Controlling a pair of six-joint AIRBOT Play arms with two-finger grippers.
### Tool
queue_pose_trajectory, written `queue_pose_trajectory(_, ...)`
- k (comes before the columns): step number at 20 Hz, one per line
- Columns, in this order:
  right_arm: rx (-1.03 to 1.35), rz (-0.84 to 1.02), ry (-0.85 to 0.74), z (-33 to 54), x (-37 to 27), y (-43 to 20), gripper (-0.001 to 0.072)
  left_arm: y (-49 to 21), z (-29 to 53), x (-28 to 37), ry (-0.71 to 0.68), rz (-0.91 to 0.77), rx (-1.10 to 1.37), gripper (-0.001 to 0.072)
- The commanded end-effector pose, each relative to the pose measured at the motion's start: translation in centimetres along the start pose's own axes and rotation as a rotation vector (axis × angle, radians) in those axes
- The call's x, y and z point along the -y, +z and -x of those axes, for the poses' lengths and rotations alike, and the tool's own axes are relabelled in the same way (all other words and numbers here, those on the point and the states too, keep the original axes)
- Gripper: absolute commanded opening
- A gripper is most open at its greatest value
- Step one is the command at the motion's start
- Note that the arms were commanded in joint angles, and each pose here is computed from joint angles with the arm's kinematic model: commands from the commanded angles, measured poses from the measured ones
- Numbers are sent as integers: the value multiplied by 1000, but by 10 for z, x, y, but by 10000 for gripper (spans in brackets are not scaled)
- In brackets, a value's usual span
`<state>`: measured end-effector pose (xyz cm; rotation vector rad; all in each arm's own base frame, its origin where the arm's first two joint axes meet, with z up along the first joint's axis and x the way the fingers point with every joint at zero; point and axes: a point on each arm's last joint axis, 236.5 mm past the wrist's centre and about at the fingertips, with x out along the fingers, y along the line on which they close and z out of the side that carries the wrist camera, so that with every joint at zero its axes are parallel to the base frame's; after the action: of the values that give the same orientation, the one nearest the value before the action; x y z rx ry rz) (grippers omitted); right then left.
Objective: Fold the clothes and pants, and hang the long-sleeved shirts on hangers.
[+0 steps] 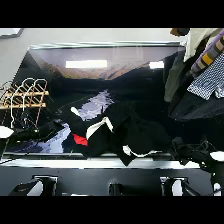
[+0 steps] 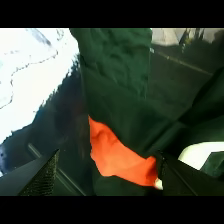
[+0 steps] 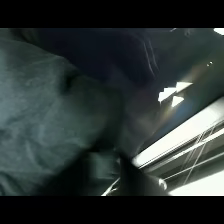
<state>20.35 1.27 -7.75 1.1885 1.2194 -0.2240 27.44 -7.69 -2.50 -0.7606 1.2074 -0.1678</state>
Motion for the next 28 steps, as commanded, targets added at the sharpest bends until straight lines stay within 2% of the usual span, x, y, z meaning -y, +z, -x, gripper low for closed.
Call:
queue_pose_trajectory(1, -101, 36, 41, -10, -3, -13, 51, -11, -10, -1, -14, 22, -54, 720)
queue_pose_trajectory(4, -145, 36, 33, -9, -1, -24, 51, -29, -36, -5, -40, 94, -143, 720)
queue_pose_trajectory(10, -158, 21, 42, -8, -3, -27, 51, -51, -79, 17, -94, 90, -230, 714)
queue_pose_trajectory(11, -160, -9, 43, -8, -4, -27, 51, -54, -83, 18, -91, 86, -237, 606)
queue_pose_trajectory(13, -160, -43, 95, -7, -17, -27, 50, -57, -87, 20, -87, 77, -245, 28)
queue_pose_trajectory(18, -110, -23, 446, 16, -99, -14, 49, -9, -68, 63, -161, -7, -128, 37)
queue_pose_trajectory(21, 12, 215, 478, 44, -157, -2, 49, 68, -18, 136, -244, -161, 77, 37)
queue_pose_trajectory(23, 187, 374, 494, 85, -219, 22, 49, 124, 37, 189, -268, -271, 259, 37)
queue_pose_trajectory(25, 503, 511, 531, 173, -294, 60, 48, 171, 110, 240, -275, -356, 472, 37)
queue_pose_trajectory(28, 860, 643, 505, 309, -357, 79, 49, 203, 232, 303, -301, -462, 772, 37)
